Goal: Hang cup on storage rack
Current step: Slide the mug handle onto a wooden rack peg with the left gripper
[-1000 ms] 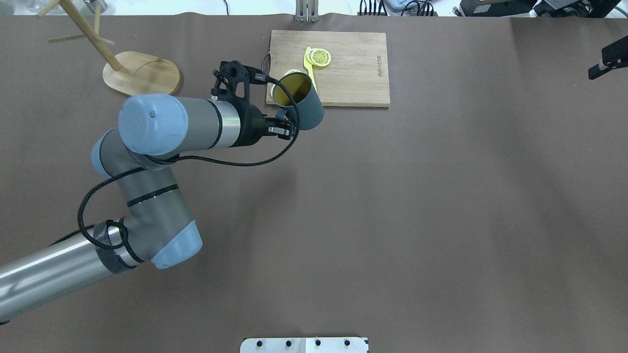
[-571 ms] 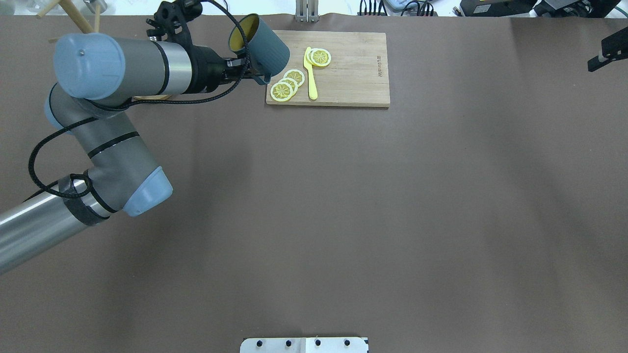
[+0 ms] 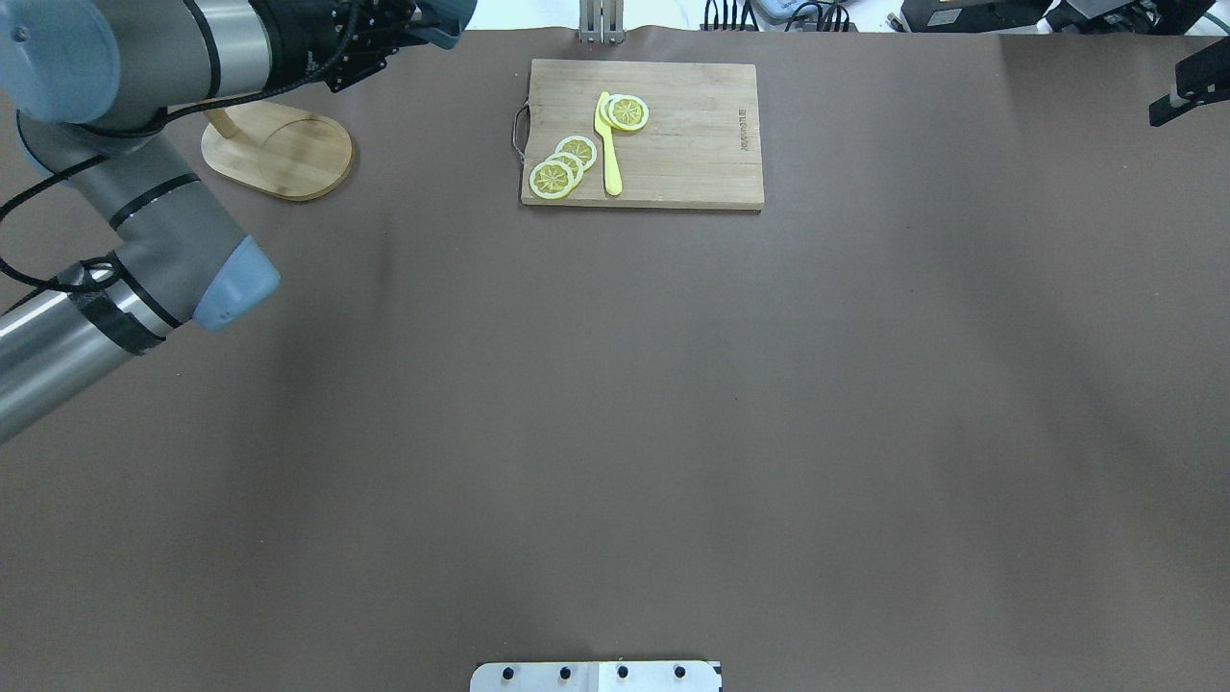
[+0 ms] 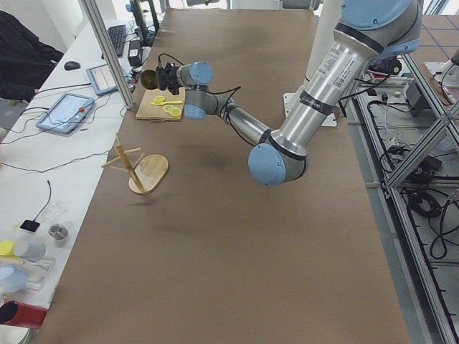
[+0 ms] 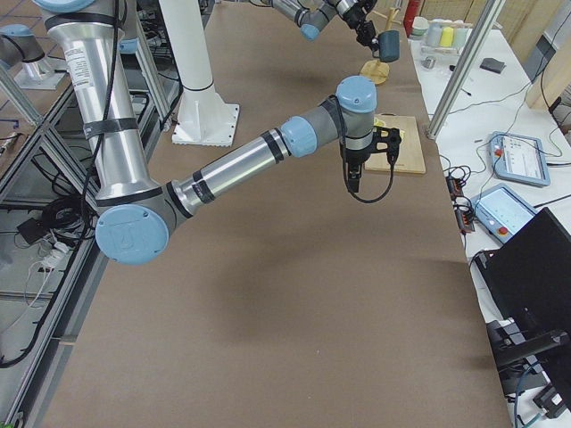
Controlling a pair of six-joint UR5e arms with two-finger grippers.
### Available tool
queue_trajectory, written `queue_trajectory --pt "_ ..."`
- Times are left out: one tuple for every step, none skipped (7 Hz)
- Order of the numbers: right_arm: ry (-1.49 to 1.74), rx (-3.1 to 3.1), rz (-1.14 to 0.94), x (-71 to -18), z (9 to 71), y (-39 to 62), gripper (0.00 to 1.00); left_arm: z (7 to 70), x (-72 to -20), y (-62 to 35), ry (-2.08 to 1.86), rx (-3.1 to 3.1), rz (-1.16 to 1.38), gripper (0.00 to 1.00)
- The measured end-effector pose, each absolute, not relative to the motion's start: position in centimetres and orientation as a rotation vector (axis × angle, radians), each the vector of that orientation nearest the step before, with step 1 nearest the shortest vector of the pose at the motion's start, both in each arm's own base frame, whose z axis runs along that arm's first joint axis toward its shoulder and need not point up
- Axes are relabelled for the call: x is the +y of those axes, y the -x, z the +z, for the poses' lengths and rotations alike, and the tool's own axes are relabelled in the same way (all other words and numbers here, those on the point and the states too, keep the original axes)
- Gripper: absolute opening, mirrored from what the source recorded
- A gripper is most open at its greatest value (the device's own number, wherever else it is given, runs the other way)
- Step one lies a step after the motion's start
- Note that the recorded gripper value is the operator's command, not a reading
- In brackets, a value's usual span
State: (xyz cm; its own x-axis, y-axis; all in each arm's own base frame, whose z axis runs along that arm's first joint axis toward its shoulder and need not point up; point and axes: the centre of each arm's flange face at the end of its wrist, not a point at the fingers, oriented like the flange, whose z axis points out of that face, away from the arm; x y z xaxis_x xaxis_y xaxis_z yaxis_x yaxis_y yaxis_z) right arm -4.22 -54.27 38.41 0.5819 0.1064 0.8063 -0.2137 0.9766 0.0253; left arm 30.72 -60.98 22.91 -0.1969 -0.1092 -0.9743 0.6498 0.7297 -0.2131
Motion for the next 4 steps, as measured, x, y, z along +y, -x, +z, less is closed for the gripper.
queue_trajectory --pt "-0.128 -0.931 0.186 -54.2 38.2 4.3 1.00 23.8 -62.3 -28.9 -0.483 1.658 -0.780 0.00" --pt "-0.131 -0.933 0.184 -54.2 37.9 4.4 1.00 25.5 -63.5 -28.1 -0.505 1.690 -0.853 0.00" --pt "-0.134 -0.936 0.181 -54.1 37.5 4.7 1.00 27.4 -64.5 -27.6 -0.504 1.743 -0.960 0.00" --pt "-0.136 -0.939 0.180 -54.0 37.1 4.9 1.00 29.1 -65.3 -27.3 -0.498 1.781 -1.046 0.00"
